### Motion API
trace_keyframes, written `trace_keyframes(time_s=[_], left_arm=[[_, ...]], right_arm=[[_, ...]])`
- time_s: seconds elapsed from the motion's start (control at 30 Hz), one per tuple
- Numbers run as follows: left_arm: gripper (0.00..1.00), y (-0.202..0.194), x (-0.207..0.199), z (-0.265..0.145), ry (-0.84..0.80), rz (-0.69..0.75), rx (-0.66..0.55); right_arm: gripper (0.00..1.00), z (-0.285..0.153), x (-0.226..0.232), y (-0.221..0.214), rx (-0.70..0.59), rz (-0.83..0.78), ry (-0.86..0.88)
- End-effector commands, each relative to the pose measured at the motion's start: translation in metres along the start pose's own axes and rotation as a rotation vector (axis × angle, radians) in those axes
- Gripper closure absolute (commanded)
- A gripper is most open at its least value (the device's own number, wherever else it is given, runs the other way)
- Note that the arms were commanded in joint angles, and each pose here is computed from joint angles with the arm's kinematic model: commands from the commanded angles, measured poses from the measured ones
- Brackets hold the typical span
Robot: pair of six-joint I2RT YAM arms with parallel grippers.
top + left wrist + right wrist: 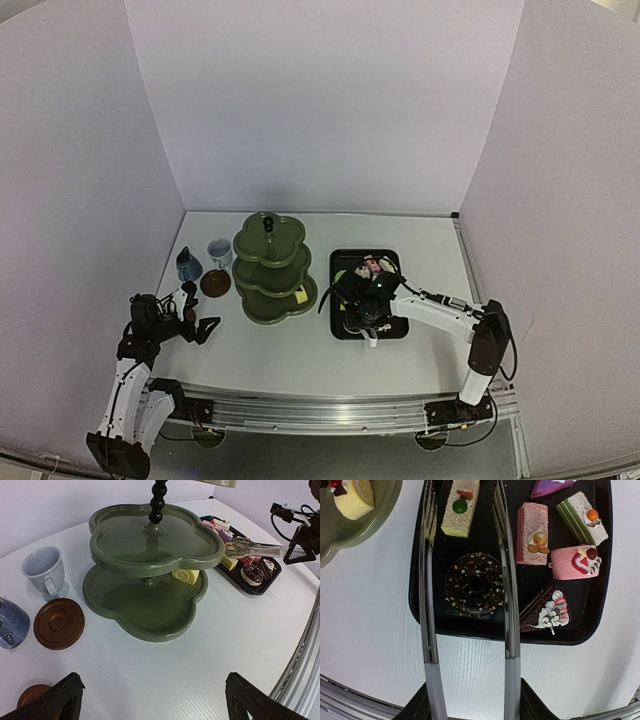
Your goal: Serve the afternoon tea
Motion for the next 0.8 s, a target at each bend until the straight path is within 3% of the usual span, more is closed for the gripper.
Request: trace_keyframes(time_s=[0.0,0.33,0.47,0.57,0.77], left_arm=[[0.00,0.003,-0.001,-0.001,0.003,0.023,-0.017],[0.00,0.003,0.000,0.000,0.001,0.026,-0.016],[0.00,0.003,0.000,0.000,0.001,0.029,-0.020],[0.00,0.004,0.001,0.000,0.009,0.024,-0.029],[0.00,0.022,0.025,0.001,0.186,-0.107,-0.161]], right_arm=[[0.53,-0.008,0.012,0.011,-0.041,0.024,0.061],[0.55,0.019,0.015,0.008,0.004,0.023,0.018],[0.79,0.022,0.012,0.008,0.008,0.025,0.009],[0.91,0.014,0.009,0.009,-0.016,0.017,0.010],[0.99,-0.019,0.003,0.015,-0.091,-0.073,0.048]])
Point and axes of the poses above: each gripper's point midway between its finger pads, its own z axis out along the fingers, its own x axis along the line the jaws close on, y = z × x, the point moved 6 cm from there along -z, back along the fingers, and after that the axes turned 4 degrees about -z, right-handed, at the moved point
